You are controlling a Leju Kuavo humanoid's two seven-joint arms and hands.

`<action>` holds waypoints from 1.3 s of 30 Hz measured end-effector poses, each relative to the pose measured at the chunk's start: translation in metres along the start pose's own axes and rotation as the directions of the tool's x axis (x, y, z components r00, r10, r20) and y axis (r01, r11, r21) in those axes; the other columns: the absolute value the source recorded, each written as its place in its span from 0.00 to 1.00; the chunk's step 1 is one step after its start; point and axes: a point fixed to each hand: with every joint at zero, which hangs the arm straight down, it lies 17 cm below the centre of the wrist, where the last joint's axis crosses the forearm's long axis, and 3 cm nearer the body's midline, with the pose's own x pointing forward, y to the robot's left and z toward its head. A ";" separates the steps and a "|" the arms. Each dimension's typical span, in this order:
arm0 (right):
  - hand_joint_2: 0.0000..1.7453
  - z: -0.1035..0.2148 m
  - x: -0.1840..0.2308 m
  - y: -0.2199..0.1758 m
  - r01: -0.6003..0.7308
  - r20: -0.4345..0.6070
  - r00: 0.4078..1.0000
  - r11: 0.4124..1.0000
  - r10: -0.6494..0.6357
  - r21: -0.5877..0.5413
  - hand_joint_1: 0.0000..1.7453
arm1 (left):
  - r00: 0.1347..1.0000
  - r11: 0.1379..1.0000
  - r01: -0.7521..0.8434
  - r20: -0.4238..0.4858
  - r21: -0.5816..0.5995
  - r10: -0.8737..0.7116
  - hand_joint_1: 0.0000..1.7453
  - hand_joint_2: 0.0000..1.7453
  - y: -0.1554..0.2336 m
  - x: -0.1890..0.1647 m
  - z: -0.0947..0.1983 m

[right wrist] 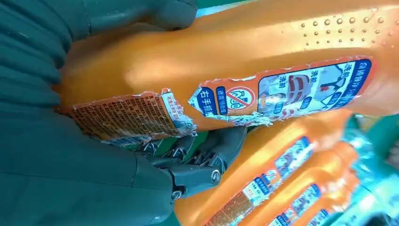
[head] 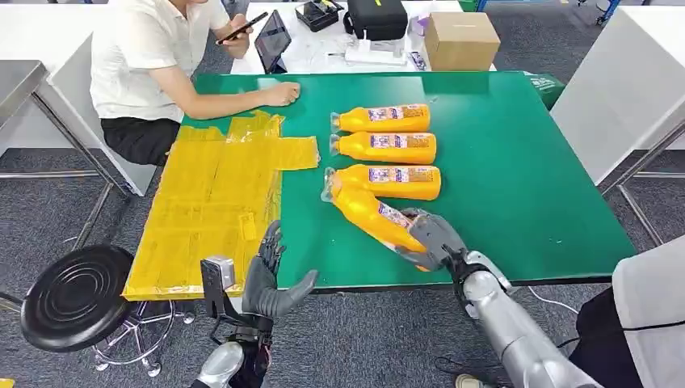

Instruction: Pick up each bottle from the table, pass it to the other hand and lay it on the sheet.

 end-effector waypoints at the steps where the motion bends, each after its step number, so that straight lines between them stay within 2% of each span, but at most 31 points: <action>1: 1.00 0.002 0.003 0.000 0.020 0.011 1.000 1.000 -0.020 -0.016 1.00 | 1.000 1.000 -0.007 0.002 0.026 0.007 0.00 1.00 0.006 0.001 -0.001; 7: 1.00 0.012 0.017 0.003 0.094 0.065 0.994 0.992 -0.089 -0.086 1.00 | 0.998 0.983 0.017 0.060 0.183 -0.028 0.00 1.00 0.036 0.011 -0.003; 10: 1.00 0.017 0.026 0.008 0.115 0.094 0.990 0.989 -0.106 -0.096 1.00 | 0.999 0.979 -0.018 0.045 0.201 0.009 0.00 1.00 0.041 0.008 -0.004; 13: 1.00 0.020 0.032 0.012 0.125 0.110 0.987 0.988 -0.114 -0.096 0.91 | 0.999 0.979 -0.028 0.037 0.203 0.021 0.00 1.00 0.042 0.005 -0.004; 16: 1.00 0.021 0.037 0.015 0.135 0.123 0.985 0.986 -0.123 -0.095 0.91 | 0.999 0.979 -0.051 0.018 0.196 0.048 0.00 1.00 0.041 0.000 -0.004; 20: 1.00 0.022 0.046 0.019 0.155 0.150 0.979 0.984 -0.141 -0.085 0.94 | 0.993 0.981 -0.114 -0.013 0.155 0.118 0.00 1.00 0.032 -0.007 -0.003; 28: 1.00 0.019 0.094 0.037 0.188 0.270 0.947 0.982 -0.174 -0.027 0.92 | 0.978 0.978 -0.205 -0.045 -0.030 0.204 0.00 1.00 -0.006 -0.007 0.002; 32: 1.00 0.019 0.110 0.043 0.195 0.309 0.933 0.981 -0.185 -0.001 0.95 | 0.972 0.969 -0.233 -0.045 -0.084 0.230 0.00 1.00 -0.015 -0.003 0.004; 35: 1.00 0.020 0.121 0.050 0.199 0.336 0.922 0.980 -0.194 0.018 0.90 | 0.967 0.959 -0.255 -0.035 -0.121 0.253 0.00 1.00 -0.020 0.004 0.002; 37: 1.00 0.020 0.129 0.055 0.198 0.353 0.914 0.980 -0.198 0.037 0.94 | 0.965 0.956 -0.262 -0.026 -0.129 0.261 0.00 1.00 -0.020 0.010 -0.002; 39: 1.00 0.022 0.136 0.061 0.196 0.369 0.907 0.979 -0.203 0.057 0.93 | 0.962 0.954 -0.271 -0.015 -0.128 0.272 0.00 1.00 -0.018 0.014 -0.005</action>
